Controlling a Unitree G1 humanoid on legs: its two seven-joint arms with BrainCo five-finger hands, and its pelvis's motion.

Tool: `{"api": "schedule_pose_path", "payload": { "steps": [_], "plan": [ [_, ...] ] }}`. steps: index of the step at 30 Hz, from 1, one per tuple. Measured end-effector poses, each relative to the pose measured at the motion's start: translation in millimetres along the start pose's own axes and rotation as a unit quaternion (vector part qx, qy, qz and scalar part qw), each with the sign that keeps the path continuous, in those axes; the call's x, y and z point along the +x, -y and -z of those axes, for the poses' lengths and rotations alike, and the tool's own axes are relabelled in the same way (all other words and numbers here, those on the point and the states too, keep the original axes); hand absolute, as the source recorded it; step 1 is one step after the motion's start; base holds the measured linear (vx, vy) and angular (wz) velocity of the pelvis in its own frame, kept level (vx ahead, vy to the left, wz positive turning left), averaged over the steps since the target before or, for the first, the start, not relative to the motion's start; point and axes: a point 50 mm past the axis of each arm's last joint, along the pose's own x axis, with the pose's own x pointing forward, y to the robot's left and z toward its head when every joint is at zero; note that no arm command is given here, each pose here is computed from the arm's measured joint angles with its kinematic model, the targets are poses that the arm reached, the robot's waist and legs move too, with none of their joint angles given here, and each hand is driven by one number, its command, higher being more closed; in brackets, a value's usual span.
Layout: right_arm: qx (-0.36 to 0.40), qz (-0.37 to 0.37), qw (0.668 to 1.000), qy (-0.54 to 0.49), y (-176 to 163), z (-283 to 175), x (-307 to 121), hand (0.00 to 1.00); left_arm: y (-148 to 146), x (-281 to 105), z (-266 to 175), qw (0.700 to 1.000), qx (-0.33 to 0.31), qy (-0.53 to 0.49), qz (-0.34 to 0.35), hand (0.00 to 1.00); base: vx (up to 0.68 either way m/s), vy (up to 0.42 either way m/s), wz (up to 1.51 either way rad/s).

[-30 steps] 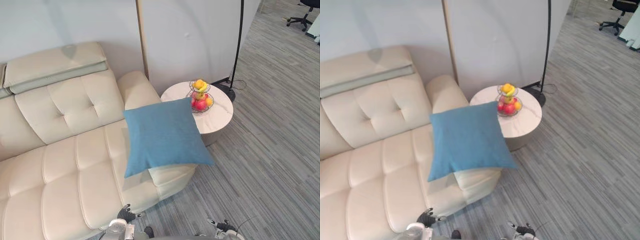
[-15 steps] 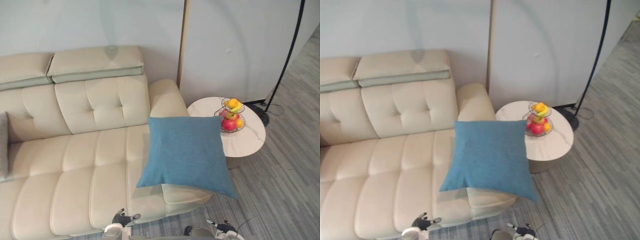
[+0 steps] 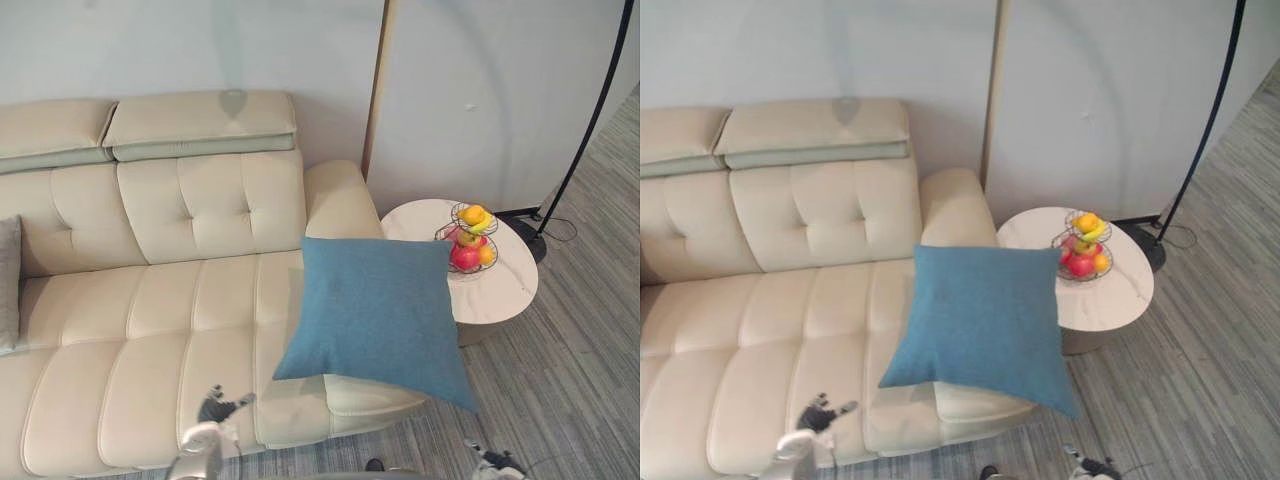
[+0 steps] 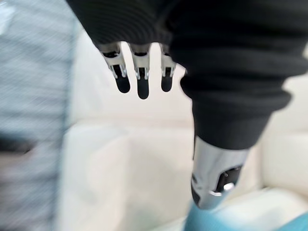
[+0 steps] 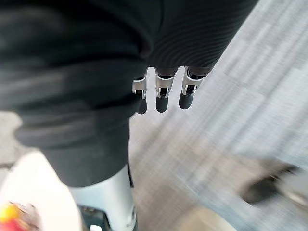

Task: Pick up cushions and gather them together orderly.

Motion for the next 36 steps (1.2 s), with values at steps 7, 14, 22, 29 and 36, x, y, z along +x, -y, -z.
{"api": "schedule_pose_path", "payload": {
  "steps": [7,14,22,29,36],
  "plan": [
    [-0.024,-0.006,0.984,0.177,4,-98,-3,0.00,-23,2,-25,0.998,-0.027,0.049,-0.040,0.00,-0.04,-0.008,-0.15],
    [-0.063,-0.071,0.964,0.249,-42,-134,-18,0.00,-9,0,-63,0.992,-0.032,0.122,-0.023,0.00,0.06,-0.024,-0.05],
    [-0.059,-0.150,0.944,0.289,-95,-153,-37,0.00,43,-4,-98,0.983,-0.019,0.176,0.046,0.00,0.02,0.014,0.09],
    [-0.053,-0.182,0.939,0.285,-124,-148,-47,0.00,75,-10,-103,0.979,0.001,0.183,0.087,0.00,-0.03,0.005,0.01],
    [-0.023,-0.235,0.925,0.297,-160,-155,-69,0.00,124,-25,-133,0.962,0.011,0.225,0.154,0.00,-0.13,-0.023,-0.04]
  ]
}}
